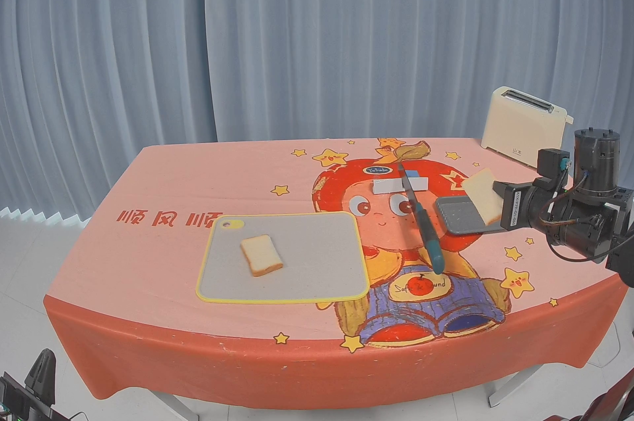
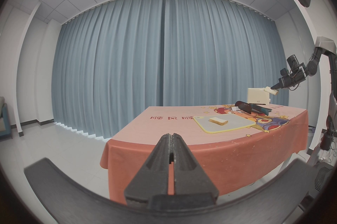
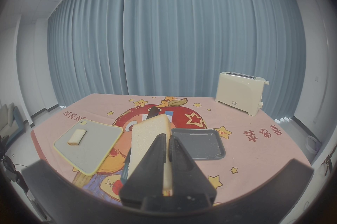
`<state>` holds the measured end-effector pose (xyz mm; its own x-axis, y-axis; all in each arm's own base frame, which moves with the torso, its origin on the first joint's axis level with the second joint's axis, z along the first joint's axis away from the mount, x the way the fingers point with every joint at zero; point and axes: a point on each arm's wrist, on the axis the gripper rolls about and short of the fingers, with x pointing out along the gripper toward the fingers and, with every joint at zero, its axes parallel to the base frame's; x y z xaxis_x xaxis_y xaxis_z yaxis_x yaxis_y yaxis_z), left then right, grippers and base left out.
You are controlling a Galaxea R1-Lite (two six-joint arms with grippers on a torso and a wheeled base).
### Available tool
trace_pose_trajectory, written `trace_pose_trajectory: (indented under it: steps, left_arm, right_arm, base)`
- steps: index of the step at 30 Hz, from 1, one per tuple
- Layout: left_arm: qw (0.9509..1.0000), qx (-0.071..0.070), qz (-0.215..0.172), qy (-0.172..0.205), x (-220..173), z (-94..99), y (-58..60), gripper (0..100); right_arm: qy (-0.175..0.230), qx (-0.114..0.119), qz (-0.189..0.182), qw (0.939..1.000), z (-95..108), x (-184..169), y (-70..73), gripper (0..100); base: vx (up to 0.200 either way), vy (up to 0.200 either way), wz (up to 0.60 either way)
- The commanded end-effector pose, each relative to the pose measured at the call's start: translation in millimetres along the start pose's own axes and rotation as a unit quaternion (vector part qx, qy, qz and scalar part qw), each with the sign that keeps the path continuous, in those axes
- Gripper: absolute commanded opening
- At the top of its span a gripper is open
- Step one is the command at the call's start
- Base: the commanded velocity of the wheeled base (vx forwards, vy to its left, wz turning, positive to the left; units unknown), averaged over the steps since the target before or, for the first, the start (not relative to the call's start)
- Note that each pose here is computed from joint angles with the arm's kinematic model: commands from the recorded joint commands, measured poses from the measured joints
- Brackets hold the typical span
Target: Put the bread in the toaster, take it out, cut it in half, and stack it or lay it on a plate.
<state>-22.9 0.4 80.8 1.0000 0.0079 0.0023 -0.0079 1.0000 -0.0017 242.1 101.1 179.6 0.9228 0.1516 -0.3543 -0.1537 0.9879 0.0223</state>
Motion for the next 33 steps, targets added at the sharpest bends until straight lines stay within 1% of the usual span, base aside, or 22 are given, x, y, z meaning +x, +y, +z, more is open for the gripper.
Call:
trace_pose_trajectory:
  steps: [1, 11, 13, 17, 23, 24, 27, 29, 31, 33]
  left_arm:
    - [1.0, 0.0, 0.0, 0.007, 1, -4.9, 0.0, 0]
    - [1.0, 0.0, 0.0, 0.007, 1, -4.9, 0.0, 0]
    - [1.0, 0.0, 0.0, 0.007, 1, -4.9, 0.0, 0]
    - [1.0, 0.0, 0.0, 0.007, 1, -4.9, 0.0, 0]
    - [1.0, 0.0, 0.0, 0.007, 1, -4.9, 0.0, 0]
    - [1.0, 0.0, 0.0, 0.007, 1, -4.9, 0.0, 0]
    - [1.0, 0.0, 0.0, 0.007, 1, -4.9, 0.0, 0]
    - [1.0, 0.0, 0.0, 0.007, 1, -4.9, 0.0, 0]
    - [1.0, -0.001, 0.0, 0.007, 1, -4.9, 0.0, 0]
    - [1.0, 0.0, 0.0, 0.007, 1, -4.9, 0.0, 0]
  right_arm:
    - [-0.004, 0.002, -0.002, 1.0, 2, -1, -2.3, 0]
    - [-0.01, 0.012, -0.02, 0.9997, 7, 3, -12.8, 0]
    - [-0.01, 0.014, -0.024, 0.9995, 8, 5, -17.0, 0]
    - [-0.016, 0.02, -0.022, 0.9994, 13, 6, -22.8, 0]
    - [-0.016, 0.027, -0.021, 0.9993, 14, 8, -33.5, 0]
    - [-0.016, 0.027, -0.021, 0.9993, 14, 8, -33.5, 0]
    - [-0.01, 0.033, -0.022, 0.9992, 14, 17, -41.2, 0]
    - [0.0, 0.037, -0.033, 0.9988, 11, 26, -48.9, 0]
    - [-0.003, 0.042, -0.044, 0.9982, 12, 33, -55.7, 0]
    - [-0.003, 0.043, -0.047, 0.998, 9, 38, -57.8, 0]
  base:
    - [0.0, 0.0, 0.0]
    - [0.0, 0.0, 0.0]
    - [0.0, 0.0, 0.0]
    - [0.0, 0.0, 0.0]
    - [0.0, 0.0, 0.0]
    - [0.0, 0.0, 0.0]
    - [0.0, 0.0, 0.0]
    - [0.0, 0.0, 0.0]
    - [0.0, 0.0, 0.0]
    - [0.0, 0.0, 0.0]
